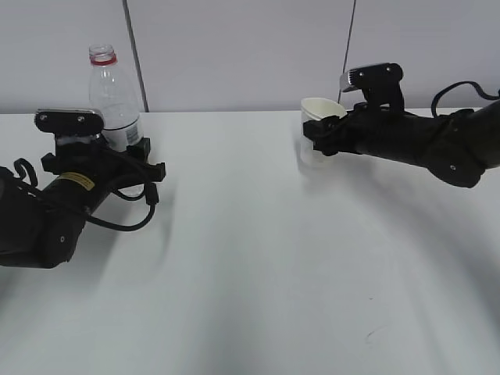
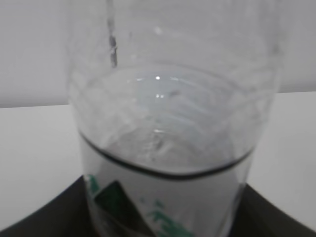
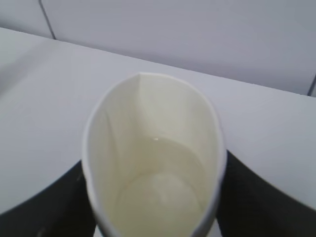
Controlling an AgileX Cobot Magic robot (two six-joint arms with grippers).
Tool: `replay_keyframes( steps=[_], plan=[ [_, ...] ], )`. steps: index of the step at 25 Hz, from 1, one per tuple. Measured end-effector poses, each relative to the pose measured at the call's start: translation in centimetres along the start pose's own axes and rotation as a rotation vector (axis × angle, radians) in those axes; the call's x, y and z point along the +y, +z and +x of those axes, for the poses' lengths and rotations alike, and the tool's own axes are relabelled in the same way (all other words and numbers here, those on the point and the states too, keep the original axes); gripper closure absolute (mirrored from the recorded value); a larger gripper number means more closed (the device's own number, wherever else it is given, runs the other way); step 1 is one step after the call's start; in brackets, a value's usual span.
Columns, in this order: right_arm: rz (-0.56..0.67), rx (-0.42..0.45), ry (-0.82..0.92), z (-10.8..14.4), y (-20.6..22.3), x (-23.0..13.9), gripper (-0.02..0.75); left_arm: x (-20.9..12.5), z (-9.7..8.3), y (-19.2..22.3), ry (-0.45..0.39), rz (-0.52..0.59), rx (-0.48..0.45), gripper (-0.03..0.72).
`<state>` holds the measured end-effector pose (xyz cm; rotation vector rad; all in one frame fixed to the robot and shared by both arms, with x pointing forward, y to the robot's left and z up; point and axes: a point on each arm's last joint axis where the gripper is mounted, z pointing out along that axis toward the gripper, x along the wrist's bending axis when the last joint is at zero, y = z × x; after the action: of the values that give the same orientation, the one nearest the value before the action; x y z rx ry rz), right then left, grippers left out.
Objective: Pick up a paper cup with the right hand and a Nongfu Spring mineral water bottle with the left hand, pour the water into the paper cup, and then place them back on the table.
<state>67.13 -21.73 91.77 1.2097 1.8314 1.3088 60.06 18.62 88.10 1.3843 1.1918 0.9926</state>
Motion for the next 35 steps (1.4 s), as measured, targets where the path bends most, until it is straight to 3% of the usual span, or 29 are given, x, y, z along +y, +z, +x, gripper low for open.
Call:
replay_keyframes(
  steps=[7, 15, 28, 35],
  plan=[
    [-0.006, -0.056, 0.007, -1.2, 0.5, -1.3, 0.258, 0.0, 0.0, 0.0, 0.001, 0.0, -0.002, 0.277],
    [-0.021, -0.03, -0.011, -1.1, 1.6, -3.7, 0.258, 0.0, 0.0, 0.0, 0.002, 0.0, -0.004, 0.277],
    [-0.03, -0.031, -0.045, -1.2, 1.7, -3.9, 0.257, 0.0, -0.1, 0.0, 0.006, -0.001, -0.011, 0.277],
    [-0.031, -0.035, -0.04, -1.2, 1.7, -3.9, 0.144, 0.0, -0.2, 0.0, 0.011, -0.001, -0.02, 0.277]
  ],
)
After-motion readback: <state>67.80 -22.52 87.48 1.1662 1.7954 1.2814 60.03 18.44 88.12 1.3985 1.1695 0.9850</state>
